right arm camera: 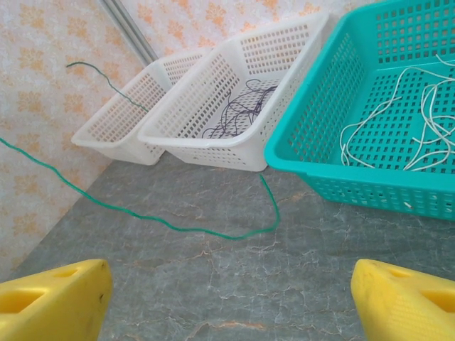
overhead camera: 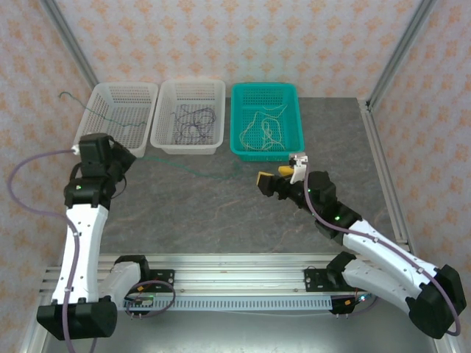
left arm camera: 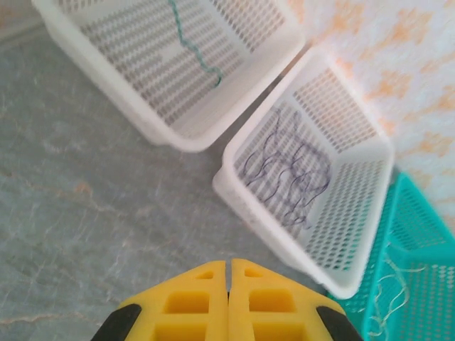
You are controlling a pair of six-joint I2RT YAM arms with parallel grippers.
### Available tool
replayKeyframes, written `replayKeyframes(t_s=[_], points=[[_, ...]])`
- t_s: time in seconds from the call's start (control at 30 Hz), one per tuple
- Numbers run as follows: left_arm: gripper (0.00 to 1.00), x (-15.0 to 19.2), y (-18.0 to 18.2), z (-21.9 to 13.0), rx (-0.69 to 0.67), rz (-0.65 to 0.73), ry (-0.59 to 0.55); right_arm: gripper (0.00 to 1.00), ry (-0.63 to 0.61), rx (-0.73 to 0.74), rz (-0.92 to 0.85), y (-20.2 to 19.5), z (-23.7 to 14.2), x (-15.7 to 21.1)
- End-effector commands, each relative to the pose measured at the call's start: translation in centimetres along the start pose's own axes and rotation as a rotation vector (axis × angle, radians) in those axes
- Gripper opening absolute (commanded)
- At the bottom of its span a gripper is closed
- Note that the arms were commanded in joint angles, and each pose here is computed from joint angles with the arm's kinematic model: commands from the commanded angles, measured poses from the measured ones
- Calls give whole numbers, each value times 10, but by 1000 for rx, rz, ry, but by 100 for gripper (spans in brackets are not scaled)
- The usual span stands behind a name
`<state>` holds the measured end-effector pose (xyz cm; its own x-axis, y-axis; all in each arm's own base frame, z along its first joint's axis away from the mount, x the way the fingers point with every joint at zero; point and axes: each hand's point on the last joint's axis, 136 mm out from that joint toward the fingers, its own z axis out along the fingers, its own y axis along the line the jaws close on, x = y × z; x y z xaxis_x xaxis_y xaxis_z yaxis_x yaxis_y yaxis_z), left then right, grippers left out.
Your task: Untangle the cables
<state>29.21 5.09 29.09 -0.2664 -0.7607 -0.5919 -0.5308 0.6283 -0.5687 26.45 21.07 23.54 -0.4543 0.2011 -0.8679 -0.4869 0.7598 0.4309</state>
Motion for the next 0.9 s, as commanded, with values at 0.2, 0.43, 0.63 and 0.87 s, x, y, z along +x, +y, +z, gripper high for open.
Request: replayKeyframes(t_s=[0.2,0.43,0.63,0.87], points=[[0,-70,-48,-69,101,19,-202,90,-34,11,-29,0,-2,-8],[0,-134,-63,-40,3,-26,-356,90,-37,30,-23,0,-4,-15],[0,-178,-55,5,-90,-91,-412,90,-39,43,-21,-2,-10,-15],[0,-219,-35,56,-167,-183,-443,90,-42,66,-45,-2,-17,-25]])
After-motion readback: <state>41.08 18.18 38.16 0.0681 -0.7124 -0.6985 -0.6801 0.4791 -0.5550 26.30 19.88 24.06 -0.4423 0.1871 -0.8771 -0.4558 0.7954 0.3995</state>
